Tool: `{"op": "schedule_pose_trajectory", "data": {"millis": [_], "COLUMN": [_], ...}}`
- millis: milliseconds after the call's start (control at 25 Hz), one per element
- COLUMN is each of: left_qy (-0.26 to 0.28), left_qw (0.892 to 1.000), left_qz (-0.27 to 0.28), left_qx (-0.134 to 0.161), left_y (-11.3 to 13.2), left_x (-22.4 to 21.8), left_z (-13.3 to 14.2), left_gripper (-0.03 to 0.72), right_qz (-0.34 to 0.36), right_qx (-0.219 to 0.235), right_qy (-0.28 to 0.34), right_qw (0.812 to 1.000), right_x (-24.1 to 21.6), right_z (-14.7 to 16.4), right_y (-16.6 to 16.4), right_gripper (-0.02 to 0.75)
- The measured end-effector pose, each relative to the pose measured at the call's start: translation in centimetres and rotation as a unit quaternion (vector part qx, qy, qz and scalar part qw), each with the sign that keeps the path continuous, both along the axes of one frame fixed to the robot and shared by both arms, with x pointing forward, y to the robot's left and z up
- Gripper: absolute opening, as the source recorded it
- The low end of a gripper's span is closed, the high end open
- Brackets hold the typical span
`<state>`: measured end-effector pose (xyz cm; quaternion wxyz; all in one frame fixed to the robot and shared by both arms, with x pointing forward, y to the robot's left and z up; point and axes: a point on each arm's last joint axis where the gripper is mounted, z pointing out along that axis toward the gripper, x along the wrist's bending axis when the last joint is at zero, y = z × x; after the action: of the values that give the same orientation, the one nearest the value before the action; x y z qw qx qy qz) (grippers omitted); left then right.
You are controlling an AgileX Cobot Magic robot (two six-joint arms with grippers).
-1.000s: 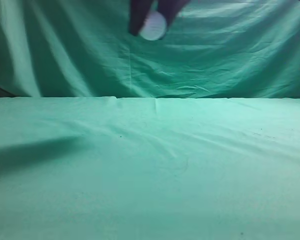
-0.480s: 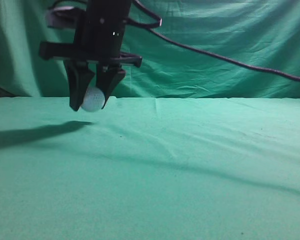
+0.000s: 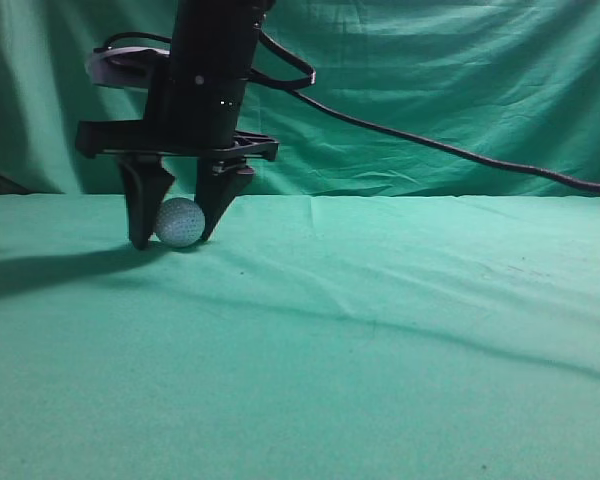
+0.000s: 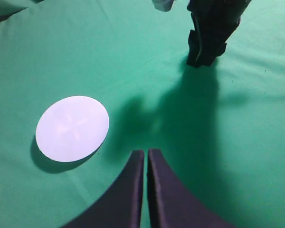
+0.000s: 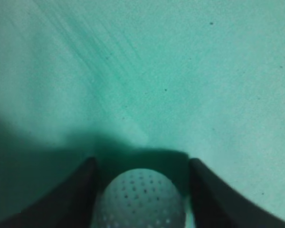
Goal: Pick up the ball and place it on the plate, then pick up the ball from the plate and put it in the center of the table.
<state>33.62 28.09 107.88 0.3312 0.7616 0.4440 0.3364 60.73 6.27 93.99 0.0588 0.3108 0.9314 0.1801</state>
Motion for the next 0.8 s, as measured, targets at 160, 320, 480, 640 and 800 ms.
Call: {"op": "schedule_pose_trajectory", "data": {"millis": [160,320,480,640,800], "left_qy": [0.0,0.0,0.0,0.002,-0.022], "left_qw": [1.0,1.0,1.0,0.999,0.997], "left_qz": [0.0,0.0,0.0,-0.004,-0.011], "left_qx": [0.0,0.0,-0.005,-0.038,-0.073], "left_y": [0.0,0.0,-0.1,-0.4,-0.8], "left_x": [0.0,0.0,0.0,-0.1,-1.2], "left_z": [0.0,0.0,0.0,0.1,0.8], "left_gripper": [0.0,0.0,0.0,0.0,0.0], "right_qz": [0.001,0.004,0.007,0.005,-0.003], "right_qx": [0.004,0.016,0.024,0.039,0.079], "right_qy": [-0.007,-0.026,-0.061,-0.1,-0.147], "right_qw": [1.0,1.0,0.998,0.994,0.986], "right_x": [0.0,-0.3,-1.5,-3.9,-6.7], "right_z": [0.7,5.0,12.0,19.2,25.5], "right_y": [0.0,-0.3,-1.9,-4.6,-7.4], "right_gripper": [0.591,0.587,0.388,0.111,0.0]}}
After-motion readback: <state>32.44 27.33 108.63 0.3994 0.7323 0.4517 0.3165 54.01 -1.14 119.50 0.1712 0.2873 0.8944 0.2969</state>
